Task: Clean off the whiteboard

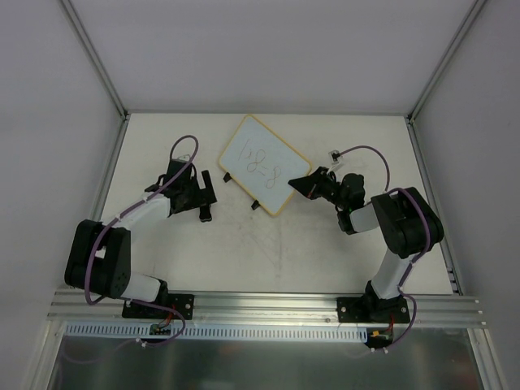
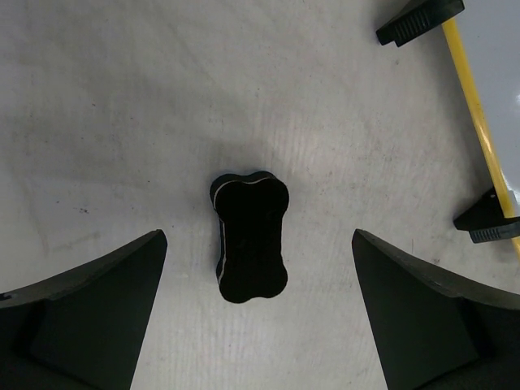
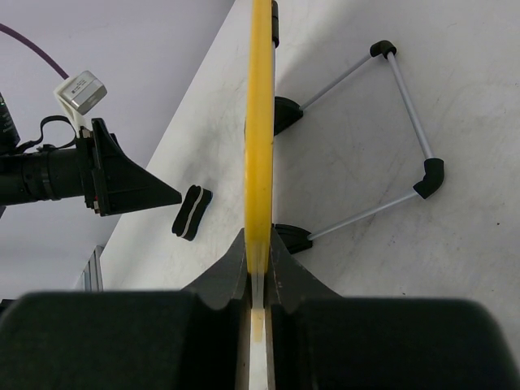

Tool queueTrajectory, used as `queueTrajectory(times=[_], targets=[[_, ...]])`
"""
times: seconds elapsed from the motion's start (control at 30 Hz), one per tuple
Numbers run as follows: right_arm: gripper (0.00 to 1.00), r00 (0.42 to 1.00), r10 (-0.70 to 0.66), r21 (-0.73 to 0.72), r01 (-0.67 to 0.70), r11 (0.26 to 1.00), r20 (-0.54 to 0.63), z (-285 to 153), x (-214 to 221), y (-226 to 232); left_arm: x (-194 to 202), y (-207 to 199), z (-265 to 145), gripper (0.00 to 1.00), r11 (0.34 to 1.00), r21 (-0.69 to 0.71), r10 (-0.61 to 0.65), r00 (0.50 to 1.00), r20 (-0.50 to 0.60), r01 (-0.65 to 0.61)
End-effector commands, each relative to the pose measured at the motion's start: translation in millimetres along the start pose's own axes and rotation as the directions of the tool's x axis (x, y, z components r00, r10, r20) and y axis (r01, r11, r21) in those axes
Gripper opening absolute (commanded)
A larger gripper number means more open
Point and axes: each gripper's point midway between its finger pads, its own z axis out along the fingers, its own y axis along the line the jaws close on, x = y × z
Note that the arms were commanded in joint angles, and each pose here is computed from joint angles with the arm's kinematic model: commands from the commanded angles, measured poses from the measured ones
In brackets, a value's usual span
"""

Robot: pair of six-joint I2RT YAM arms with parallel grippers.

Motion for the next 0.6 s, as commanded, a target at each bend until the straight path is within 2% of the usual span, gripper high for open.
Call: queueTrajectory(times=[0.0,0.4,0.57], targets=[[0.0,0.975,-0.158,-0.143,0.181,0.973,0.158,4,-40,39,-4,-6,2,0.98,0.997,-0.037,0.067,0.998,-0.016,-0.067],[0.0,0.975,-0.151,-0.141,0.174,0.975,0.163,2,-42,39,8,-1,9,0.87,0.985,-0.121,0.115,0.991,-0.067,-0.122],[0.0,0.975,-0.151,-0.141,0.175,0.974,0.165,1,-43,39,12,3,13,0.86,0.982,-0.141,0.117,0.989,-0.086,-0.129]])
